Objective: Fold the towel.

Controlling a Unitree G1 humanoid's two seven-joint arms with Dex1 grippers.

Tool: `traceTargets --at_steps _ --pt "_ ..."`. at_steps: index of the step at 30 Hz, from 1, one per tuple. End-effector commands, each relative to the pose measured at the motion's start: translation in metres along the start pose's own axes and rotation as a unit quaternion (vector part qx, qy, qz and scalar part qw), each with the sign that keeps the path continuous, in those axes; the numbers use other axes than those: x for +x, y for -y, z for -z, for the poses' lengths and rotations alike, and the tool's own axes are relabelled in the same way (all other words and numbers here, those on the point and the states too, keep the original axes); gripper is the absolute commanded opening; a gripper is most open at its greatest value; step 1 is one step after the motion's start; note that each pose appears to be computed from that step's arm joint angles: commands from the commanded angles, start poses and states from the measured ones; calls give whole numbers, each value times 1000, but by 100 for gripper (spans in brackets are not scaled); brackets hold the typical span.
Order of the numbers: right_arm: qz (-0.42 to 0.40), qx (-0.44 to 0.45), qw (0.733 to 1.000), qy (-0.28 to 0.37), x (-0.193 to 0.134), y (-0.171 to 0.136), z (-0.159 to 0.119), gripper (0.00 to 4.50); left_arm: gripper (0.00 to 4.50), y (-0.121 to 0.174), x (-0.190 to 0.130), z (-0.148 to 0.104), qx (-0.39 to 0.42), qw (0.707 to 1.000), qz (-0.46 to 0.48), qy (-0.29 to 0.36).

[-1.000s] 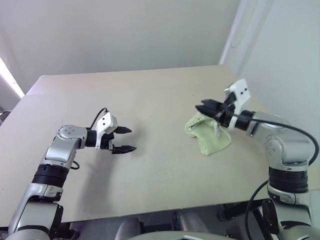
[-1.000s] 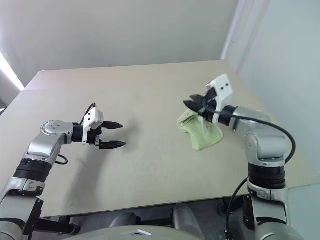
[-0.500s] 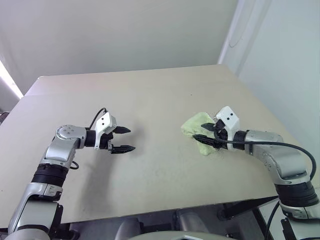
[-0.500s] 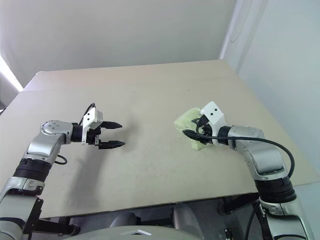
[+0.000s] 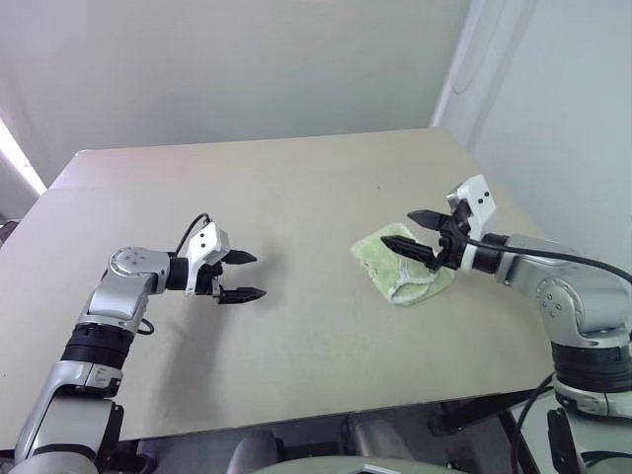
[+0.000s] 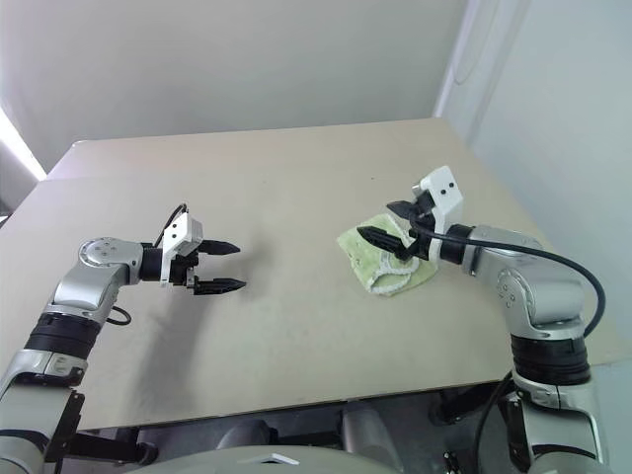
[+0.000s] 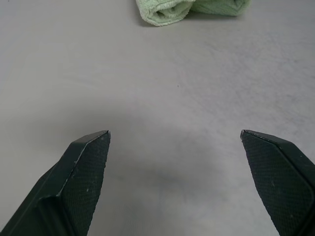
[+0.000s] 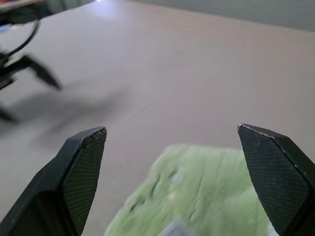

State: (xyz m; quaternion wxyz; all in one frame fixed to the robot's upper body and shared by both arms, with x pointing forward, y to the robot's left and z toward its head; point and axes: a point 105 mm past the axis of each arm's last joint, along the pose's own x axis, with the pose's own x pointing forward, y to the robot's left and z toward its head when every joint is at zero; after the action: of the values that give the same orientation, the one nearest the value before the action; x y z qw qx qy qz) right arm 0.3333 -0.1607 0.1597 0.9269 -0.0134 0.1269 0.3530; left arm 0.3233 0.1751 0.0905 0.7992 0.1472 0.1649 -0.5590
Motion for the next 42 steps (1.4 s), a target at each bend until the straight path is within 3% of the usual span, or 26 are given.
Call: traceTargets --at_steps 1,13,21,27,31,36,39,42 --pt "26 28 999 20 13 3 -1 445 450 -1 -1 -8 18 1000 -3 8" --pt "123 21 989 -75 44 34 95 445 450 1 -12 -35 -34 997 21 67" --pt "128 -13 986 -102 53 36 115 445 450 8 -19 -53 -41 994 29 94" --pt "118 -7 990 -72 45 42 94 445 450 3 -26 -64 -50 991 21 118" --pt "99 45 994 21 20 50 39 445 450 -1 -31 -55 -51 992 12 113" --pt "0 36 996 85 -19 20 -9 445 450 -7 -34 -52 -54 991 0 123" --pt "-45 7 997 60 -33 -1 -8 445 450 -10 -36 -50 -49 992 -11 120" --pt "-97 -12 995 6 -43 -24 12 445 450 -16 -41 -46 -51 991 -29 117"
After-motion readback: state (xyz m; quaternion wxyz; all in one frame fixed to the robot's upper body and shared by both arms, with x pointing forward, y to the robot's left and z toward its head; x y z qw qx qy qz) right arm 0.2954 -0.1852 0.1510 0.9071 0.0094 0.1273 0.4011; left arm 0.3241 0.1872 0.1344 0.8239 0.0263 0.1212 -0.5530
